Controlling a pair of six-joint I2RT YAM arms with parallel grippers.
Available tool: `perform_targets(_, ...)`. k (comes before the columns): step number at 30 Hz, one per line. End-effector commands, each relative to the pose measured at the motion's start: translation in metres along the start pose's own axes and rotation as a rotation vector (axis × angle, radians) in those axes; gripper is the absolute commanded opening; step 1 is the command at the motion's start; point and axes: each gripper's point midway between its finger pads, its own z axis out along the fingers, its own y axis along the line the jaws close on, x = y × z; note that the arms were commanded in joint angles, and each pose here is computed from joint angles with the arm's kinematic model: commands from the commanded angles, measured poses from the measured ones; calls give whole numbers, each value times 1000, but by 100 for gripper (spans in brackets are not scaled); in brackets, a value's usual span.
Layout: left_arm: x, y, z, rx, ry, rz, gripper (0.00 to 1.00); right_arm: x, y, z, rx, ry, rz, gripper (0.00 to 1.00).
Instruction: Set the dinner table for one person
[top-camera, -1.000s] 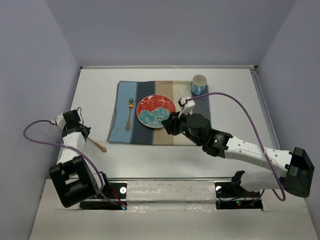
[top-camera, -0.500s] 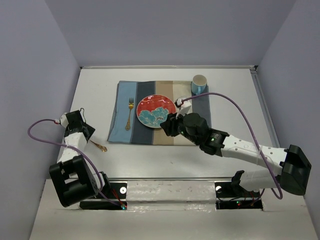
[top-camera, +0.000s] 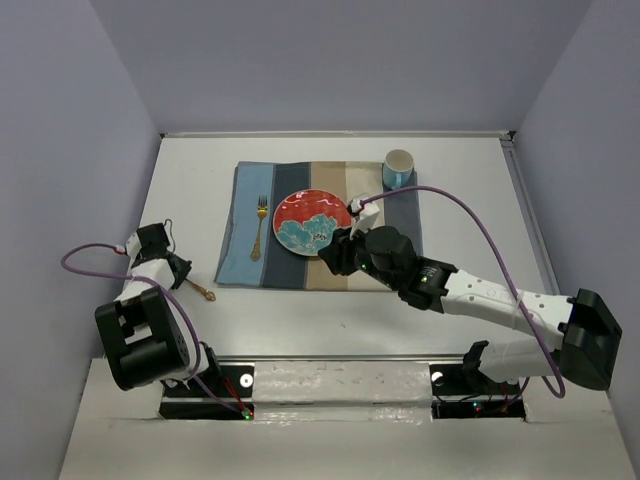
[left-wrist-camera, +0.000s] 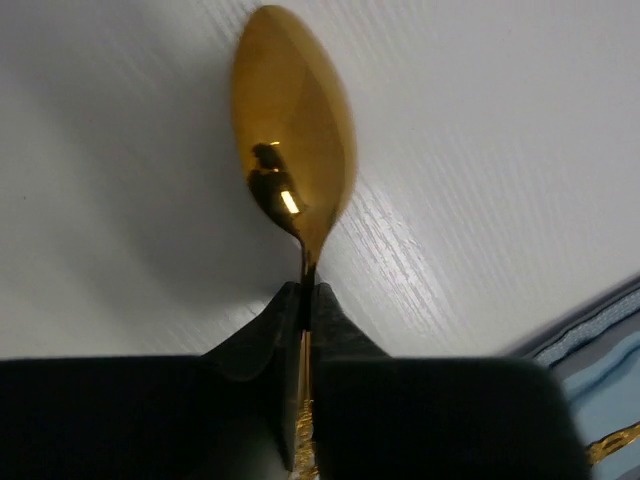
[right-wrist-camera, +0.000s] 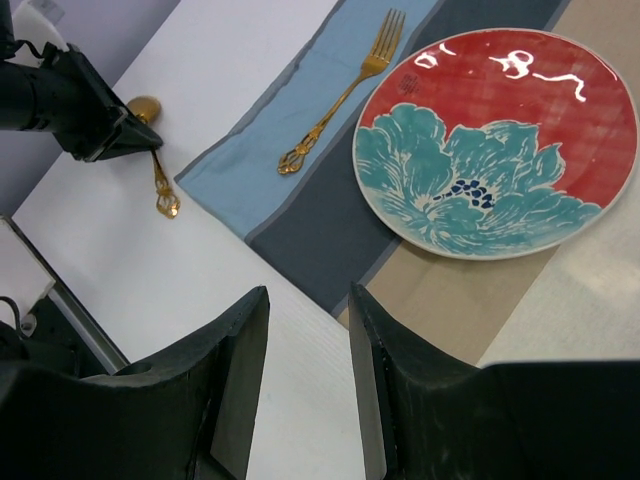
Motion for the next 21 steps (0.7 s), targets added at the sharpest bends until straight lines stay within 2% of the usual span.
perform_targets(1,2,2,3,-1,-5,-8,0,-12,9,1,-36,-31,2,43)
perform_targets(7,-14,-6,-12,44,-64,19,0,-11,14,1,-63,-25,4,43)
perform_targets(12,-50,-42,-56,219,-204,30,0,-8,23,4,-116,-18,10,43)
perform_targets(15,-58,-63,-85,318,-281,54,0,-8,41,2,-216,-14,-17,43)
perform_targets(18,-63,-93,-126,426,-354,139,0,-3,61,2,-330,27,-59,50)
perform_targets(21,-57,-123,-160,496,-380,221,0,1,70,7,-376,59,-87,64)
